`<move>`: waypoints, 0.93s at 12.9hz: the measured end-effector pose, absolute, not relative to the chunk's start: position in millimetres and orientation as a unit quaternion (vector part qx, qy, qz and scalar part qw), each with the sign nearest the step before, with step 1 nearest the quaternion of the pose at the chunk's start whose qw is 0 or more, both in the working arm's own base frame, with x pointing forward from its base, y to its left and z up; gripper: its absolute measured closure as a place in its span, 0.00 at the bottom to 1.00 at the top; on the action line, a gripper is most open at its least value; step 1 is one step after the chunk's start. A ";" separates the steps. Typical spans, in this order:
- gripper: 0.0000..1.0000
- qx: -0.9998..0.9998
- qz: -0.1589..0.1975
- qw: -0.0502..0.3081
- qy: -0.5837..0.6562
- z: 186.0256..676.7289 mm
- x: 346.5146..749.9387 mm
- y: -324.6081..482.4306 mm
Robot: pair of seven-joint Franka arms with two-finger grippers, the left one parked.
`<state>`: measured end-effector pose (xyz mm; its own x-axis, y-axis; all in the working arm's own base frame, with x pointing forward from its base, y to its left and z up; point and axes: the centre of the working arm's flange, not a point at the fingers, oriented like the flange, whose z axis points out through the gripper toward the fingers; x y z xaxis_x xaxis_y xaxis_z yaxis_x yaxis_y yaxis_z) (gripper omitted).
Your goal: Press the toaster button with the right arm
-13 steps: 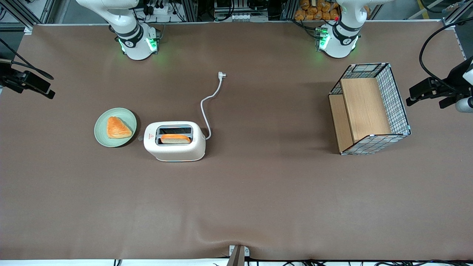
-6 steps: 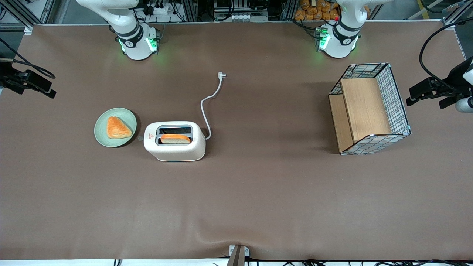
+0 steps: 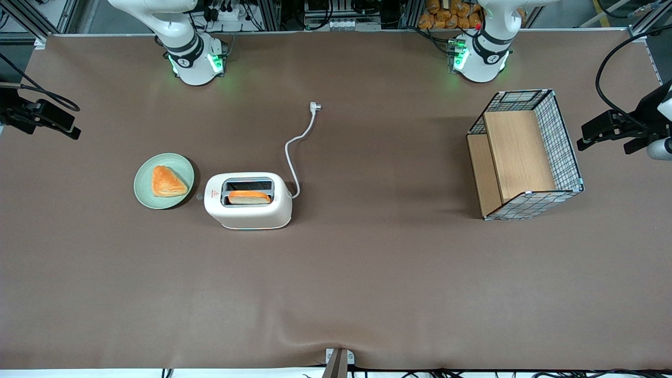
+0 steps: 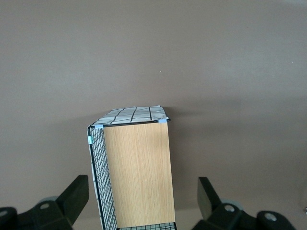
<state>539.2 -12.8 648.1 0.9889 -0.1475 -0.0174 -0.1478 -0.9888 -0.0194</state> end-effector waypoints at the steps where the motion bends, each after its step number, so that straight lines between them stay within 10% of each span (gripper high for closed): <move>1: 0.00 -0.997 0.008 0.010 0.074 648.1 539.1 -13.0; 12: 0.00 -0.999 0.008 0.010 0.050 648.0 539.2 -14.7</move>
